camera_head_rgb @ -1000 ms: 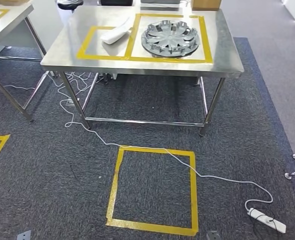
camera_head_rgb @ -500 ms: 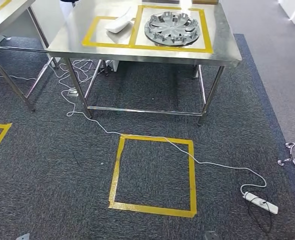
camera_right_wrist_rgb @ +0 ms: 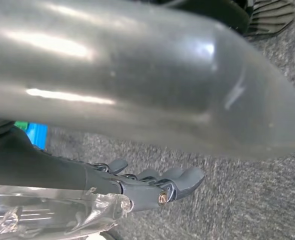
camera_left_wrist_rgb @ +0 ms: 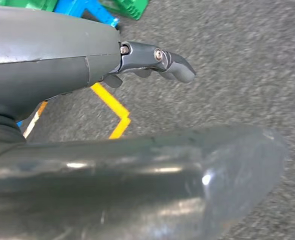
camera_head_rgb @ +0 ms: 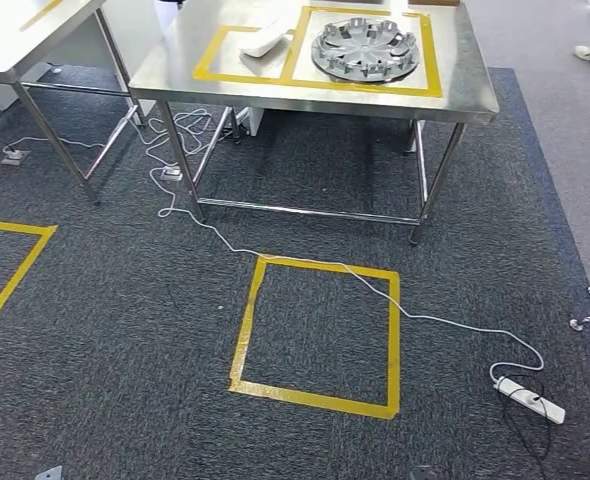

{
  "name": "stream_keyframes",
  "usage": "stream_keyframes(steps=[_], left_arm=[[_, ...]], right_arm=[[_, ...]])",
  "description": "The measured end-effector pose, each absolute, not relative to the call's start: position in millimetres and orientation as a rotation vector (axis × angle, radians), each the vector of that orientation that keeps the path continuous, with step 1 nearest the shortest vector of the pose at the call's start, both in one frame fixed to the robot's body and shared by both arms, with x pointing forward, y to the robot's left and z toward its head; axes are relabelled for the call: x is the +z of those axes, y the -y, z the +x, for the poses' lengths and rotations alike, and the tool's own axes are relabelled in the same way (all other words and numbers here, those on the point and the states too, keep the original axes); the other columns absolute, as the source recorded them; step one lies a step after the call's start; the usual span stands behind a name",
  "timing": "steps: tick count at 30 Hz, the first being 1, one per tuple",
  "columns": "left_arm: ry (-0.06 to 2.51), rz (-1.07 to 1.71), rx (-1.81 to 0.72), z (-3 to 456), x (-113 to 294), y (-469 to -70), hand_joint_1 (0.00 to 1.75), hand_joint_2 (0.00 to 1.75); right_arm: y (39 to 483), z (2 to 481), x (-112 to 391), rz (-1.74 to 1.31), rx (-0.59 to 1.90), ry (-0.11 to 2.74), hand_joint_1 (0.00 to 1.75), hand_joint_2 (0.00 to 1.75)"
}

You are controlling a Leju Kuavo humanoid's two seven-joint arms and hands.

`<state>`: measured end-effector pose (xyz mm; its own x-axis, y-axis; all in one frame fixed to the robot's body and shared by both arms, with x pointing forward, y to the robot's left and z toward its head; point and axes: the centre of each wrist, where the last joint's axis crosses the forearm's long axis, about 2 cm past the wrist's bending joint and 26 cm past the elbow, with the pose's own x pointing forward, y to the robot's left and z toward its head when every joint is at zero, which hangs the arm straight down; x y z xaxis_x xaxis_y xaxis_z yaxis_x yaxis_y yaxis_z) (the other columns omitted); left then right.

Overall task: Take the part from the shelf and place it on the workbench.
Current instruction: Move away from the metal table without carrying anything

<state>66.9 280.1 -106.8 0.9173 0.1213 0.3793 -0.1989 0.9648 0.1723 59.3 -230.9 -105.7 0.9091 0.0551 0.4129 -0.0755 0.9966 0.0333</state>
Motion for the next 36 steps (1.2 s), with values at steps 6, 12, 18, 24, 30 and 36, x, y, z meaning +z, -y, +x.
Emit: stream_keyframes(steps=[6,12,18,24,30,36], left_arm=[[0.362,0.205,0.167,64.6,-107.1,-278.9,0.0,0.0],[0.366,0.195,0.168,68.3,-106.5,-276.3,0.0,0.0],[0.361,0.195,0.171,67.2,-106.7,-275.9,0.0,0.0],[0.347,0.198,0.197,62.9,-107.3,-275.6,0.0,0.0],[0.331,0.2,0.22,59.6,-107.8,-276.0,0.0,0.0],[0.319,0.2,0.234,60.0,-107.8,-276.3,0.0,0.0]], right_arm=[[230.6,56.5,-106.0,0.051,0.069,0.417,0.0,0.0],[231.5,57.3,-106.0,0.049,0.072,0.417,0.0,0.0],[231.4,57.2,-106.0,0.047,0.079,0.415,0.0,0.0],[231.4,54.9,-106.4,0.046,0.099,0.408,0.0,0.0],[230.5,58.2,-105.8,0.035,0.135,0.417,0.0,0.0],[229.0,55.2,-106.0,0.033,0.151,0.411,0.0,0.0]])
